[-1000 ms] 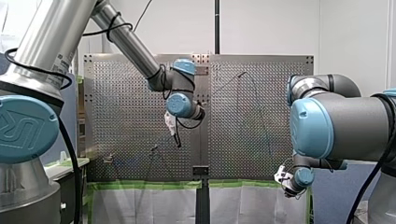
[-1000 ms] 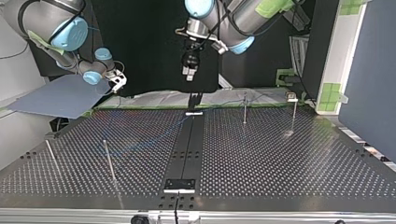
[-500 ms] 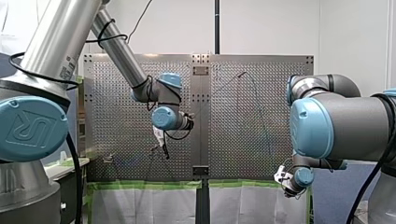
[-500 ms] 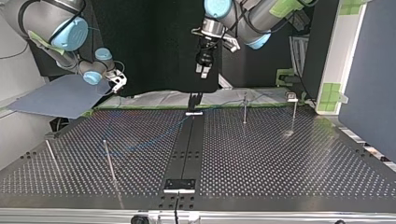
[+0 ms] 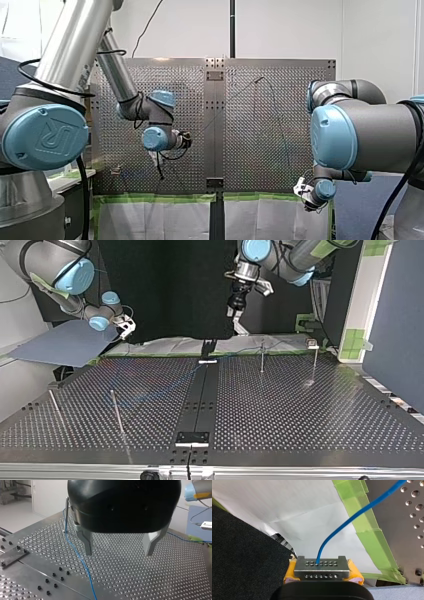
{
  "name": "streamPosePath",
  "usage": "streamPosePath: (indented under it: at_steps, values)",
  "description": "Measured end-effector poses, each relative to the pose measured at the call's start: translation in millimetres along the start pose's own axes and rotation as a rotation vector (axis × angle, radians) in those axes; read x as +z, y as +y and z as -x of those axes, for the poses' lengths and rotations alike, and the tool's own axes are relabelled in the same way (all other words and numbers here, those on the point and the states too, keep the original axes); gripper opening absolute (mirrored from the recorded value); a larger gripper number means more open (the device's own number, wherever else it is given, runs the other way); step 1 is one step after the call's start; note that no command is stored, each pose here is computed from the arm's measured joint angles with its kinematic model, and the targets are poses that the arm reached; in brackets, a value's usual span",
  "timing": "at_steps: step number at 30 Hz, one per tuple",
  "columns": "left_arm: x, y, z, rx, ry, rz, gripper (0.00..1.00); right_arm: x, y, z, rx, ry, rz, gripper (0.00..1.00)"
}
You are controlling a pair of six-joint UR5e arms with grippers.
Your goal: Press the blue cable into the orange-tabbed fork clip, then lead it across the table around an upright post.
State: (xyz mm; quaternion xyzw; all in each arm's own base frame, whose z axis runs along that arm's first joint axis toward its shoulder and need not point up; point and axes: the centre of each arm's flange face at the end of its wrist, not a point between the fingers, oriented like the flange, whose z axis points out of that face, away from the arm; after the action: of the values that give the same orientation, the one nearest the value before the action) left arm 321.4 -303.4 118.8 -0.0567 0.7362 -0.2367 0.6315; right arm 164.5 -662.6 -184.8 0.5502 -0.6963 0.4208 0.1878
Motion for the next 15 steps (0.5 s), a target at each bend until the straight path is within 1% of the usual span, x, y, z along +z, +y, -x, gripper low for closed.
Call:
streamPosePath:
  at_steps: [5,9,15]
  values:
    - [-15.0,10.2,-8.2,0.019,0.006,-0.013,0.98,0.0,0.8,-0.4,0.001,0.0,0.0,0.0]
    - [-30.1,15.4,-16.4,0.031,0.018,-0.039,0.98,-0.2,0.1,-0.6,0.001,-0.002,-0.006,0.0]
    - [-51.1,22.0,-26.1,0.05,0.029,-0.064,0.98,-0.3,-0.1,-1.3,0.002,-0.004,-0.011,0.0]
